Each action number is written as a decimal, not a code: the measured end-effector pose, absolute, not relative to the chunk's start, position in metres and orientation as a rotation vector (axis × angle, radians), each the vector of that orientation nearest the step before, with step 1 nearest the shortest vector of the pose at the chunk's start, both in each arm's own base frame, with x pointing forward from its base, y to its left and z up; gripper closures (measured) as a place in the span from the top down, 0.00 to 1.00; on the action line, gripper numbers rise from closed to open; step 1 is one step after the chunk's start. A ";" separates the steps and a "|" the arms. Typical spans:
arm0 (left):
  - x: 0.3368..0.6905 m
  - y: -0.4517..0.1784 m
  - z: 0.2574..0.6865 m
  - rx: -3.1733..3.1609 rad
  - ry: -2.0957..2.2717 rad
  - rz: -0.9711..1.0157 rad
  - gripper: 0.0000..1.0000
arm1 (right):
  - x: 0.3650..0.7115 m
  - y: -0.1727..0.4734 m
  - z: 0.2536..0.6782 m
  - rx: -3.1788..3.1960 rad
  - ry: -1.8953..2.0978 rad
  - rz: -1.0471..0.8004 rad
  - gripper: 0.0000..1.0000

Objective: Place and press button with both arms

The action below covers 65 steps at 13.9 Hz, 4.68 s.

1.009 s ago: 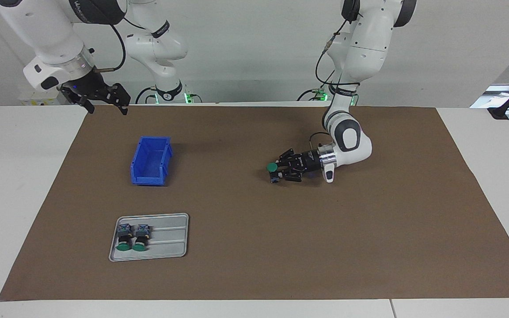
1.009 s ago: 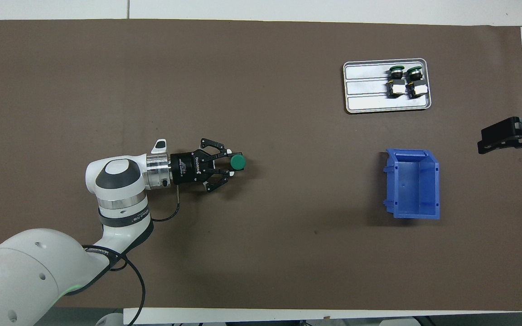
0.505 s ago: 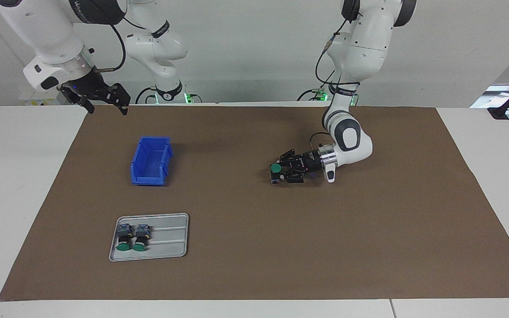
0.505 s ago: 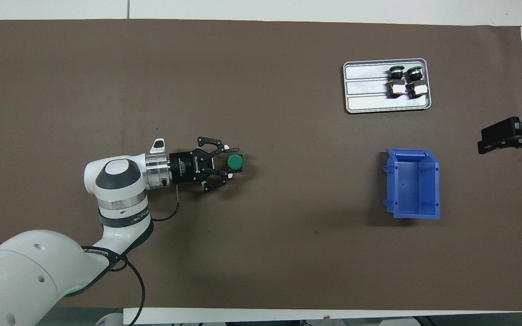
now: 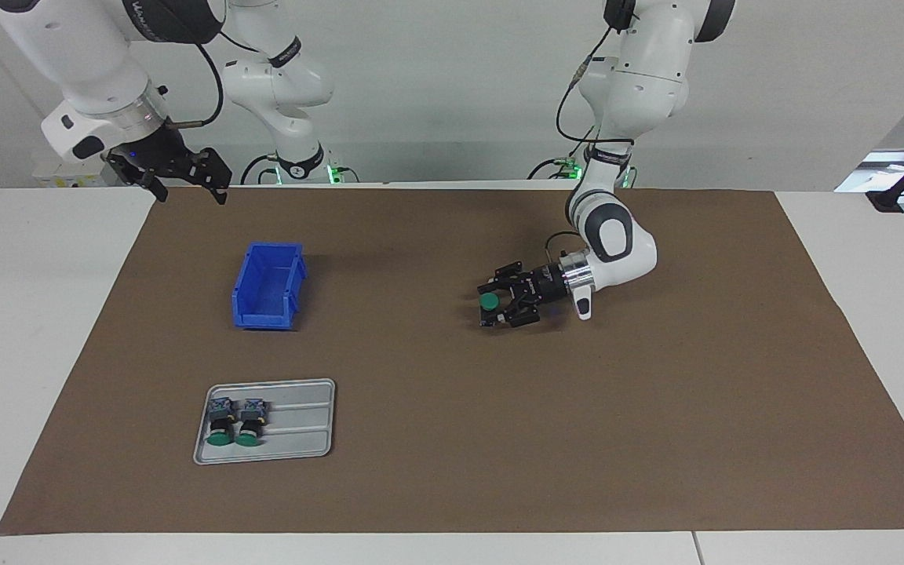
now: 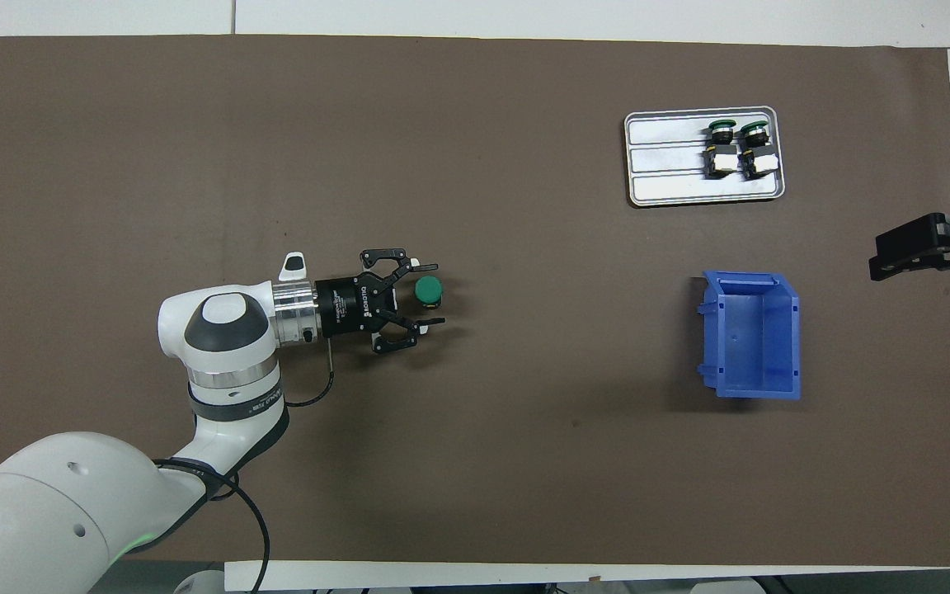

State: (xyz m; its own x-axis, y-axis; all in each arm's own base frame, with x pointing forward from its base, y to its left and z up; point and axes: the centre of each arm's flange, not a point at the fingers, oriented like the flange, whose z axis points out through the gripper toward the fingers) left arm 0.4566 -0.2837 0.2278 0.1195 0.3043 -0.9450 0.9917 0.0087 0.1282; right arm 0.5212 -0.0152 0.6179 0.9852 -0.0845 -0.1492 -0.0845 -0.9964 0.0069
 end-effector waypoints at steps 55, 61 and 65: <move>0.491 -0.387 0.392 2.864 0.663 -0.075 0.04 | 0.521 -0.015 0.618 3.129 -0.133 -0.235 0.99; 0.482 -0.388 0.371 2.881 0.658 -0.084 0.03 | 0.521 -0.015 0.618 3.129 -0.133 -0.235 0.99; 0.482 -0.387 0.369 2.878 0.656 -0.076 0.04 | 0.521 -0.015 0.618 3.129 -0.133 -0.235 0.99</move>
State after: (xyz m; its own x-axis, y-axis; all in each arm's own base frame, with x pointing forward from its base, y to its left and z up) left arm 0.4816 -0.3870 0.3688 0.9008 0.4245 -0.0913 0.4342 -0.8843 0.1721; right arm 0.5210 -0.0152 0.6181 0.9852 -0.0845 -0.1490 -0.0844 -0.9964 0.0068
